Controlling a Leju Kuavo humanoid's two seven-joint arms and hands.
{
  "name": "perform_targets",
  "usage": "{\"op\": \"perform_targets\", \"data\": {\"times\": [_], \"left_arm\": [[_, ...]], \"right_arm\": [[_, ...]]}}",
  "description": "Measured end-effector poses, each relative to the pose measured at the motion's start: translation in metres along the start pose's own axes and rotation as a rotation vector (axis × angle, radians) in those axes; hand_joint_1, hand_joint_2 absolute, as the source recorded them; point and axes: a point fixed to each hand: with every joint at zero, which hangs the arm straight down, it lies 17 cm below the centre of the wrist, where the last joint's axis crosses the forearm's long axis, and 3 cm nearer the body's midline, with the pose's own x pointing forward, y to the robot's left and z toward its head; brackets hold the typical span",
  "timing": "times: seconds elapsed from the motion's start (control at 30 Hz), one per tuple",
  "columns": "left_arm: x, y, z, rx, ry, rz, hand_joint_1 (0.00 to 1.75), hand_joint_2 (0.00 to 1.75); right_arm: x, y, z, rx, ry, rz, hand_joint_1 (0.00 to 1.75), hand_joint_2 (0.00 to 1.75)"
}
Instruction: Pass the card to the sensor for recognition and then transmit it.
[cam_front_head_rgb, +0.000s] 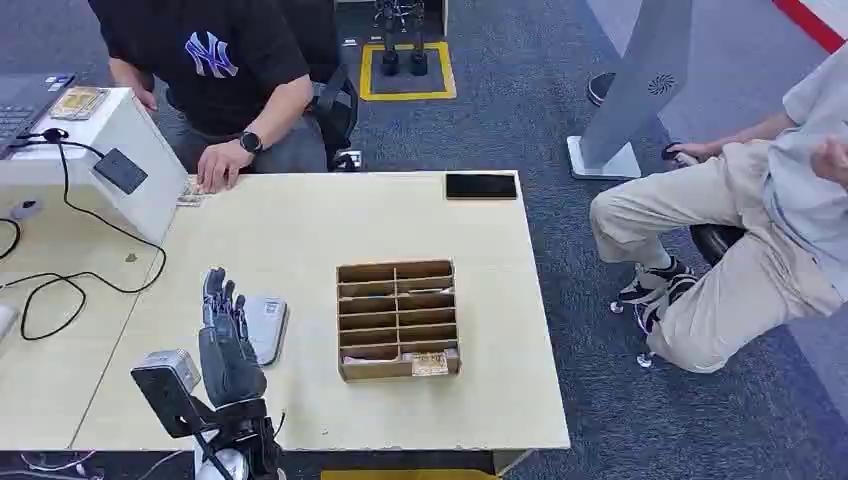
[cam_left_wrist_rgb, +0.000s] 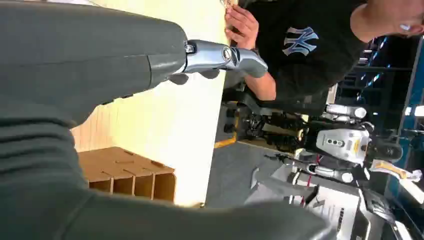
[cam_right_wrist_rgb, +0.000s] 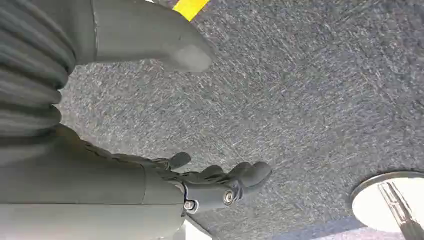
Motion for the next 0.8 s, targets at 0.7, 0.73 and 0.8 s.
{"op": "perform_targets", "data": {"times": [0.7,0.73,0.8], "left_arm": [[0.016,0.012,-0.003,0.06,-0.063,0.024,0.0,1.75],[0.018,0.013,-0.003,0.065,-0.068,0.02,0.0,1.75],[0.024,0.019,-0.003,0.093,-0.106,-0.016,0.0,1.75]], "right_arm": [[0.022,-0.004,-0.007,-0.008,-0.058,-0.103,0.0,1.75],[0.022,-0.004,-0.008,-0.009,-0.058,-0.105,0.0,1.75],[0.022,-0.004,-0.008,-0.011,-0.054,-0.104,0.0,1.75]]}}
